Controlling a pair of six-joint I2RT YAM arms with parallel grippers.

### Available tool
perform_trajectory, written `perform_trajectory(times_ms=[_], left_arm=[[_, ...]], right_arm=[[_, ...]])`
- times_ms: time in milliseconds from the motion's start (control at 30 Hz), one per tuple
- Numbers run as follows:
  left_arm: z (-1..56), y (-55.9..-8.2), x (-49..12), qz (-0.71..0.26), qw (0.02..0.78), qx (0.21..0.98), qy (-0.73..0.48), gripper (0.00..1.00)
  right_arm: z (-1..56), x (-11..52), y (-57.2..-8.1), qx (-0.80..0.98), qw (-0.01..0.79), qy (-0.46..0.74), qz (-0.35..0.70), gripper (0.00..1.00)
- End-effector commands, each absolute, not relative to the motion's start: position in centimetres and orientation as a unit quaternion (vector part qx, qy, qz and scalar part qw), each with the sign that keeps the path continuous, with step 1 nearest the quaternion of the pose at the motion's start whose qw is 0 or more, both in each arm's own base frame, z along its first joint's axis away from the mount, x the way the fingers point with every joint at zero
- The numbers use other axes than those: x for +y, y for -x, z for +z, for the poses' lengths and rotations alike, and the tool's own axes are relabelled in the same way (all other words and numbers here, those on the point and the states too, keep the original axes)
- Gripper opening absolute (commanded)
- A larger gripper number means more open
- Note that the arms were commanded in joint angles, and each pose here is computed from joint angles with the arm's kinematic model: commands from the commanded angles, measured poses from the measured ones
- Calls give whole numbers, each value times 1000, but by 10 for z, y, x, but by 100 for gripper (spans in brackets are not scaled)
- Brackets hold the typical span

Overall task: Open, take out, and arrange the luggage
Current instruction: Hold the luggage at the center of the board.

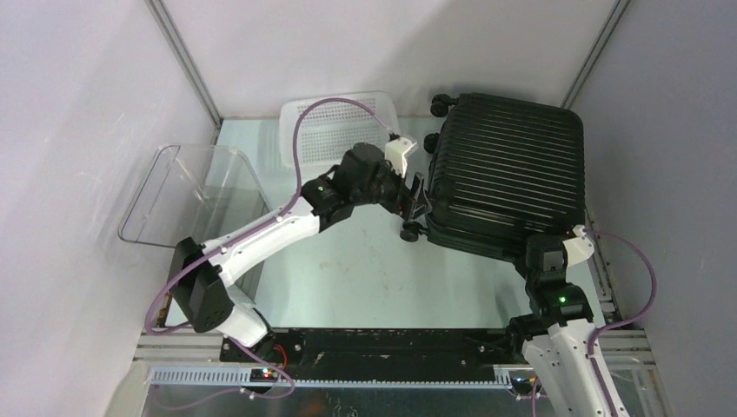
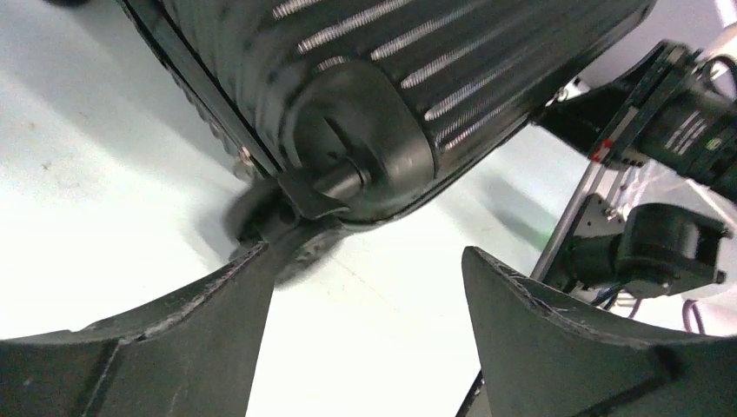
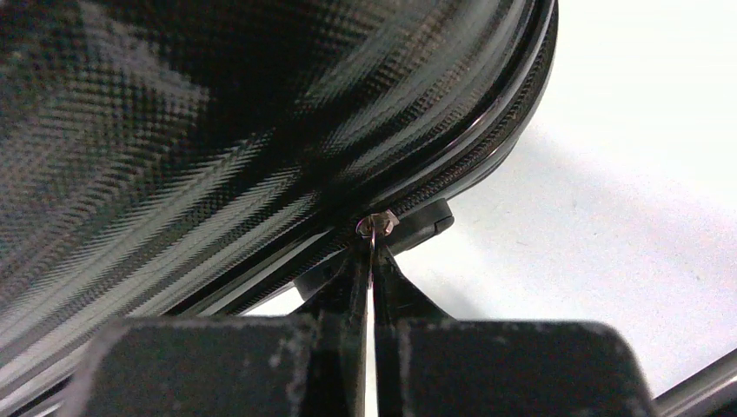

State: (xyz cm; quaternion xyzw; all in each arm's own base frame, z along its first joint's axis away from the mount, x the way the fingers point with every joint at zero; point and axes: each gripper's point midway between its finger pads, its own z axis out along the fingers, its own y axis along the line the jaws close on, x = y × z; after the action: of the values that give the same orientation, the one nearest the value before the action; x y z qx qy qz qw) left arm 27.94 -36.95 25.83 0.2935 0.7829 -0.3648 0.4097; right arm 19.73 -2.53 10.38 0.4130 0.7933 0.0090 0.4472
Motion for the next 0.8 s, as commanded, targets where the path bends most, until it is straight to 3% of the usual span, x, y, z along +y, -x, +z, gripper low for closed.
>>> perform_trajectory(times_ms=[0,100,300,533,633,767], left_arm=[[267,-278,-355,-325,439,798,-257,85],[262,-273,-351,-330,407,827,-204,88],[281,-278,-330,-345,414,842,-36,99],[238,-301,-295,-318,301,898,37,100],[239,-311,-278,-339,318,882,72,100],[237,-314,-254,-297,339,886,112,99]], right_arm=[[132,-13,-221,760,491,-421,59,0],[130,-11,-219,762,488,-422,54,0],[129,-9,-216,763,491,-418,50,0],[131,-7,-214,761,496,-415,54,0],[132,-7,-211,759,497,-416,56,0],[133,-8,-209,757,499,-419,57,0]])
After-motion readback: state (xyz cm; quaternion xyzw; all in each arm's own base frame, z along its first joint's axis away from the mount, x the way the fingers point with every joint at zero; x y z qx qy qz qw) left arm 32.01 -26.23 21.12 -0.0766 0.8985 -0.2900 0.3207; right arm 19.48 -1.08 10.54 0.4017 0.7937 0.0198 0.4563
